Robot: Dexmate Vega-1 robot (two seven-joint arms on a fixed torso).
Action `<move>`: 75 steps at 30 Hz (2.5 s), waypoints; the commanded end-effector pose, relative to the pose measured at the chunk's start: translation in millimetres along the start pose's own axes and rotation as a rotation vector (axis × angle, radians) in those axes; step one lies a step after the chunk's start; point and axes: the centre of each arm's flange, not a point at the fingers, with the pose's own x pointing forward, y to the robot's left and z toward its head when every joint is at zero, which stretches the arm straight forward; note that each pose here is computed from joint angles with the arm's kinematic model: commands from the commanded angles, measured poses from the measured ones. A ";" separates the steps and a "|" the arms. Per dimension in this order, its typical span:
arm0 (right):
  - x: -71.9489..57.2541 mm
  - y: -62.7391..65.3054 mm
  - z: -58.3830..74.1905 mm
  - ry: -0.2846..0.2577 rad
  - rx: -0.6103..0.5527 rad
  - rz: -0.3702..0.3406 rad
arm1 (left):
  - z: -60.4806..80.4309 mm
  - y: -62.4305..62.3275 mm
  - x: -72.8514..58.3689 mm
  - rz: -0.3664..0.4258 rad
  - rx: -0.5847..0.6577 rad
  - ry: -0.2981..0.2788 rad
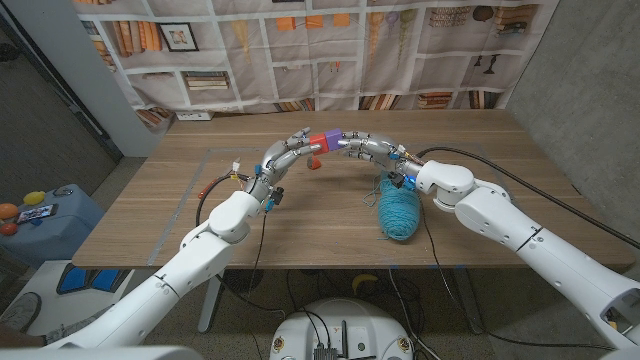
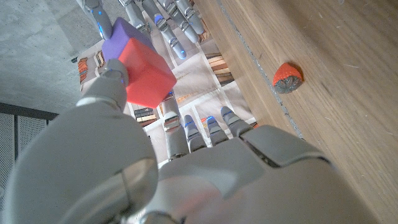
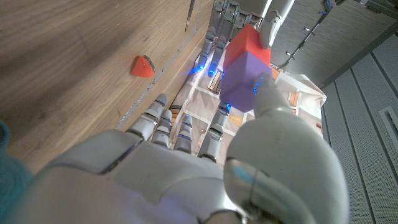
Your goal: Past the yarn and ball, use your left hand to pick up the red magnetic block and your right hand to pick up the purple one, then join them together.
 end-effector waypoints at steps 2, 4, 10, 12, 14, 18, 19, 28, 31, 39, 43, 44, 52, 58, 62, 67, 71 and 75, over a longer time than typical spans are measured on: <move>-1.9 4.1 0.4 -0.005 -0.002 -0.006 | 0.6 0.5 -6.0 0.003 -0.006 -0.004; -2.3 4.5 0.3 -0.007 0.000 -0.008 | 0.6 0.6 -6.4 0.001 -0.006 -0.003; -3.2 5.2 0.3 -0.010 0.001 -0.009 | 0.1 0.5 -6.4 -0.005 -0.010 -0.004; -3.4 4.9 0.2 -0.011 0.005 -0.012 | -0.2 0.4 -5.7 -0.011 -0.008 -0.006; -3.9 4.8 0.0 -0.013 0.003 -0.015 | -0.4 0.4 -5.0 -0.015 -0.007 -0.007; -4.1 4.6 0.0 -0.020 0.005 -0.020 | -0.4 0.5 -3.1 -0.022 -0.010 -0.005; -4.1 4.6 -0.1 -0.020 0.005 -0.021 | -0.4 0.5 -2.7 -0.025 -0.011 -0.005; -3.8 3.7 -0.8 -0.031 0.014 -0.024 | -1.6 0.0 -1.5 -0.042 -0.017 0.005; -3.3 3.5 -0.2 -0.033 0.007 -0.022 | -1.8 -0.2 -1.1 -0.053 -0.019 0.006; -2.1 3.3 0.6 -0.036 0.006 -0.021 | -1.2 0.7 -0.2 -0.060 -0.020 0.004; -2.1 3.3 0.5 -0.034 0.006 -0.024 | -1.2 1.3 0.1 -0.062 -0.029 0.005; -2.2 3.1 0.4 -0.034 0.006 -0.025 | -1.3 1.4 0.3 -0.067 -0.025 0.004; -2.5 2.1 0.4 -0.039 0.008 -0.031 | -0.2 3.7 1.8 -0.084 -0.024 0.003; -2.0 1.8 -0.2 -0.038 0.013 -0.033 | 0.4 5.4 0.7 -0.094 -0.021 0.002; -2.8 1.3 -0.9 -0.033 0.011 -0.035 | 0.5 6.1 -1.4 -0.101 -0.022 -0.001; -3.4 0.8 -1.2 -0.033 0.014 -0.037 | 1.9 7.2 -3.2 -0.108 -0.020 -0.002; -3.8 0.6 -1.9 -0.030 0.014 -0.037 | 2.9 8.7 -4.9 -0.108 -0.017 -0.006; -4.9 1.0 -2.5 -0.028 0.014 -0.038 | 3.5 11.2 -7.3 -0.103 -0.013 -0.006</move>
